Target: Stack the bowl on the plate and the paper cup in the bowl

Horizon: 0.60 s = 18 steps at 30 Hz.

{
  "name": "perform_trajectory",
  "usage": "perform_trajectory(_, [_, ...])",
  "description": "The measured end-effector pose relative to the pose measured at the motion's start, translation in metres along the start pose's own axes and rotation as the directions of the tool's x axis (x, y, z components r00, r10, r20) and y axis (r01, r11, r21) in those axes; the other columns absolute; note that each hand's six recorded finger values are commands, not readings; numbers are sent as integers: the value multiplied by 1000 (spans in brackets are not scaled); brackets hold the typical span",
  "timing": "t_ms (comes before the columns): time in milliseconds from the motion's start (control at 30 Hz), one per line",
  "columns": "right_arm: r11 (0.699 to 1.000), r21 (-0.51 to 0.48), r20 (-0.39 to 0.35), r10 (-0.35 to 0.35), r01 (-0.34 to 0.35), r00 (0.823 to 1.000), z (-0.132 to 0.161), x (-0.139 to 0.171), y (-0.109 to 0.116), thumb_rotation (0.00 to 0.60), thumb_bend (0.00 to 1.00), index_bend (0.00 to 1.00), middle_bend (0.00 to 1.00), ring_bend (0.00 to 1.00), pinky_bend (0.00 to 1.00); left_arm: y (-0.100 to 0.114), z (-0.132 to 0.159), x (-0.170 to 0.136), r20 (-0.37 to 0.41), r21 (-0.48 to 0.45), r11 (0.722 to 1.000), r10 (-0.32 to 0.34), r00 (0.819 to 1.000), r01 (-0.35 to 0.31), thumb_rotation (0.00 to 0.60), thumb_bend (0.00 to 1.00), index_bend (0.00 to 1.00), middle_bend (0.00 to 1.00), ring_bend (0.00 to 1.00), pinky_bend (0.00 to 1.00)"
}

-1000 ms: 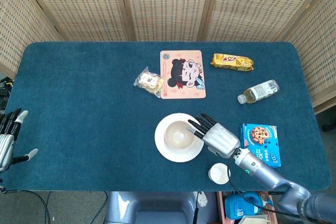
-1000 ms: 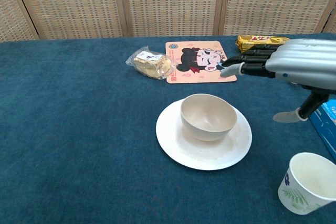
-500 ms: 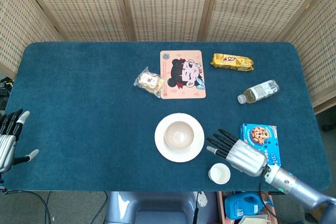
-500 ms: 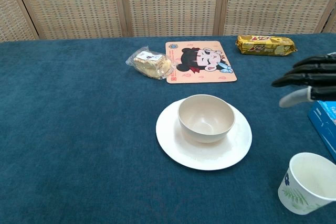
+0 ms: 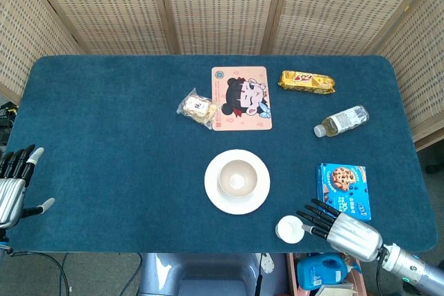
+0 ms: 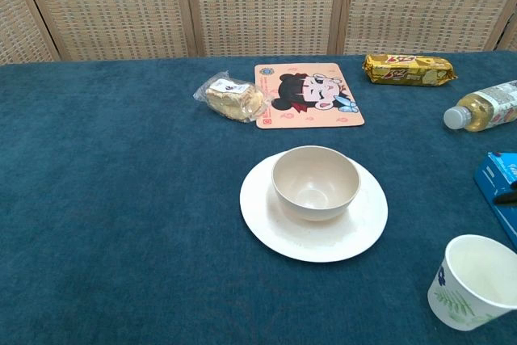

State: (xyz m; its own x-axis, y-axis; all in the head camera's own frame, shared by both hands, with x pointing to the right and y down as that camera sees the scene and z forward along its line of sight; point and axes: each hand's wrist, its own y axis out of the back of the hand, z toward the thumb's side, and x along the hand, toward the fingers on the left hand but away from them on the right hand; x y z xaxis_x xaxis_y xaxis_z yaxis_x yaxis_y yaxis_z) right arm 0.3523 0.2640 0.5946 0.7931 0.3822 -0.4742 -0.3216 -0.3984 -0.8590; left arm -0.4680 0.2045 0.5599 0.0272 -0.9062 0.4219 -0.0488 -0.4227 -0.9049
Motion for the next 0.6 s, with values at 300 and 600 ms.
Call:
perform_trajectory(300, [999,-21,-56,-34,33,998,15,-23,-4,600,227,206,0,0,0,0,-3,1,-10,0,1000,1,1000,-1,600,0,0,0,0,0])
perform_trajectory(600, [1000,-20,-69,5,-7,998,21,-44,-18,600,245,296,0,0,0,2,-7,0,-16,-10,1000,4,1000,-4,600,0,0,0,0,0])
